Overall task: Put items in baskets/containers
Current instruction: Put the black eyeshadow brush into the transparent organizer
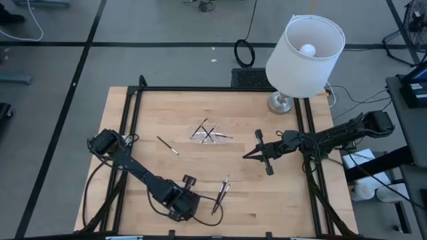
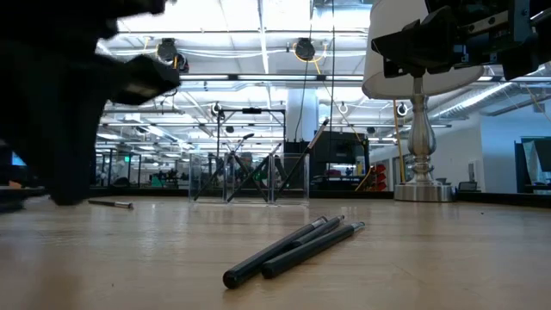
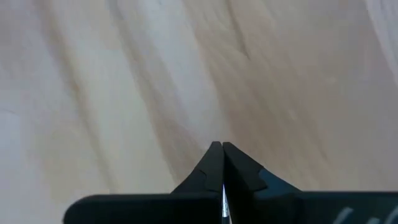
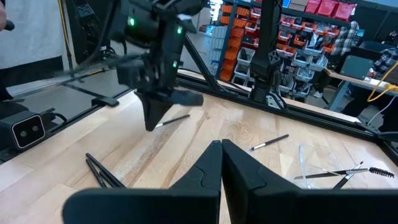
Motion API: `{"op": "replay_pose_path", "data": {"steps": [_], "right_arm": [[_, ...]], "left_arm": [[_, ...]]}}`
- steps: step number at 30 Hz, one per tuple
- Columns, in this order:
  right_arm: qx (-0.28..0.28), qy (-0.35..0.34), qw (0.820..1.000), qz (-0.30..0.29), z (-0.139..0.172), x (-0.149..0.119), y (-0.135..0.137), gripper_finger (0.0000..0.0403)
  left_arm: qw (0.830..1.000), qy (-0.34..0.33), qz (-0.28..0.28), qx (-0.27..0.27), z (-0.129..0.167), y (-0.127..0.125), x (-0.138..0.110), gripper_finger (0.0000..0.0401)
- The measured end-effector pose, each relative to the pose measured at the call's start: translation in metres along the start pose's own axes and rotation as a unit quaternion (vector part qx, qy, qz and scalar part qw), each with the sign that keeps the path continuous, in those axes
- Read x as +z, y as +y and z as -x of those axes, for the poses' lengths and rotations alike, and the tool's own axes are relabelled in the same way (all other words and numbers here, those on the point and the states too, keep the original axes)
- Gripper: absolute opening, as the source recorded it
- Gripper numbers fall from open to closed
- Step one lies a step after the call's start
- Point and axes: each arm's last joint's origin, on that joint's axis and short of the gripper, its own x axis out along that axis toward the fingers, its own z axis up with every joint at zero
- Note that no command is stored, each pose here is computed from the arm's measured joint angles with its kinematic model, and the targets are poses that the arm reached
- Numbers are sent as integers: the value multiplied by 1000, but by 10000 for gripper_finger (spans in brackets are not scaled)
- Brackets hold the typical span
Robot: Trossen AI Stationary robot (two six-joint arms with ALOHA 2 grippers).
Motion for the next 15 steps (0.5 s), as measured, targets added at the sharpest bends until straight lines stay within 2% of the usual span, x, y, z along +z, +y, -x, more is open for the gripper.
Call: {"op": "replay_pose_path", "data": {"steps": [7, 12, 15], "right_arm": [[0, 0, 1000, 0, 0, 0, 0, 0], [0, 0, 1000, 0, 0, 0, 0, 0], [0, -1, 1000, 0, 0, 0, 0, 0]], "left_arm": [[999, -26, -20, 27, 15, 3, 15, 0], [995, -43, -21, 89, 24, 9, 24, 0], [987, -59, -6, 146, 28, 21, 29, 0]]}}
